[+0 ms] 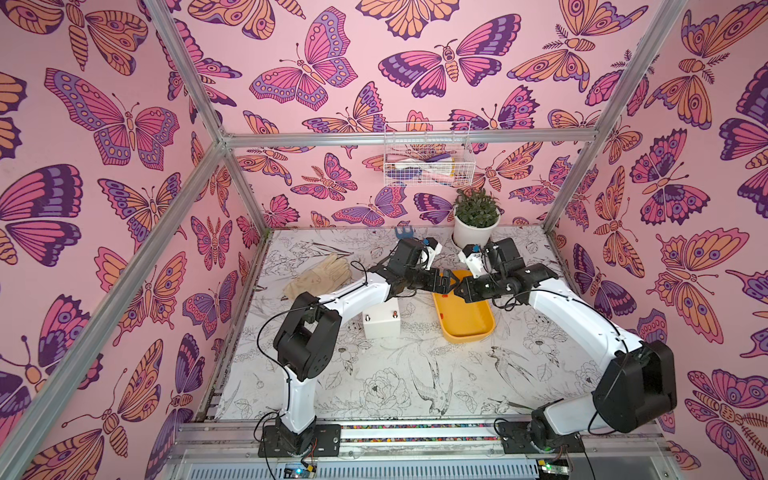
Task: Cover the protruding screws with screw protection sleeves
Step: Pick up the screw protection sleeve from the storage box.
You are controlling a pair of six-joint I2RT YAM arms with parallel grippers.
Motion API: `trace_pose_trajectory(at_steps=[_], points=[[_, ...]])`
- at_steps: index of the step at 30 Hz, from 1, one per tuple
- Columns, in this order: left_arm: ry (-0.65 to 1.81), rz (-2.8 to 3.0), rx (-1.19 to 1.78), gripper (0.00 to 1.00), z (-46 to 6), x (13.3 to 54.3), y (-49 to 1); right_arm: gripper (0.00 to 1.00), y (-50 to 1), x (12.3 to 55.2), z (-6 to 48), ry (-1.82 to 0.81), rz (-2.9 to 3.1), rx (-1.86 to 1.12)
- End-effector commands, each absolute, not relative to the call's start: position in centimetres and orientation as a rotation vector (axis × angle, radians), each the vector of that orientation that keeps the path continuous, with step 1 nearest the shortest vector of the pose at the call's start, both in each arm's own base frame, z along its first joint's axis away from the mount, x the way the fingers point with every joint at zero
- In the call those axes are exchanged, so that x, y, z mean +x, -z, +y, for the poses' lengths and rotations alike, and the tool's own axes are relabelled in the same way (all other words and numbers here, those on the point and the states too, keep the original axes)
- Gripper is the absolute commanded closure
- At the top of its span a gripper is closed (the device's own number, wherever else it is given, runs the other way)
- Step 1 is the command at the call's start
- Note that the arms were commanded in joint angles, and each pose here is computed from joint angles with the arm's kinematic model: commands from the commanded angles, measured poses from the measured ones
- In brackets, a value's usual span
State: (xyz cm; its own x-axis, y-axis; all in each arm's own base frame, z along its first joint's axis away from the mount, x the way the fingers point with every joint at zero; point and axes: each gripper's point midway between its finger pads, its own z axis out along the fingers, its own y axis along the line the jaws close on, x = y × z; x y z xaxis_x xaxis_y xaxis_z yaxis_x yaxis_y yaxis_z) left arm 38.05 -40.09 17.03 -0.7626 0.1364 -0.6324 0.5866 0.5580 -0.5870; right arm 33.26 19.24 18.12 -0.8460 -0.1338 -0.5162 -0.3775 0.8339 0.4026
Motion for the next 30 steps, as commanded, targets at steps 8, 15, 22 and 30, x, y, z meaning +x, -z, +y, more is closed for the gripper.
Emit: trace_pose_trajectory(at_steps=[8,15,22,30], points=[[1.119,2.3,0.586,0.01,-40.16,37.81,-15.27,0.9,-19.12,33.25,18.79,-0.683,2.501,-0.363],[1.117,2.302,0.586,0.02,-40.18,37.81,-15.13,0.9,-19.22,33.26,18.75,-0.68,2.497,-0.363],[1.117,2.303,0.585,0.02,-40.15,37.82,-15.11,0.9,-19.23,33.32,18.69,-0.676,2.497,-0.361],[1.113,2.308,0.584,0.02,-40.12,37.85,-14.9,0.9,-19.25,33.36,18.6,-0.67,2.494,-0.357]])
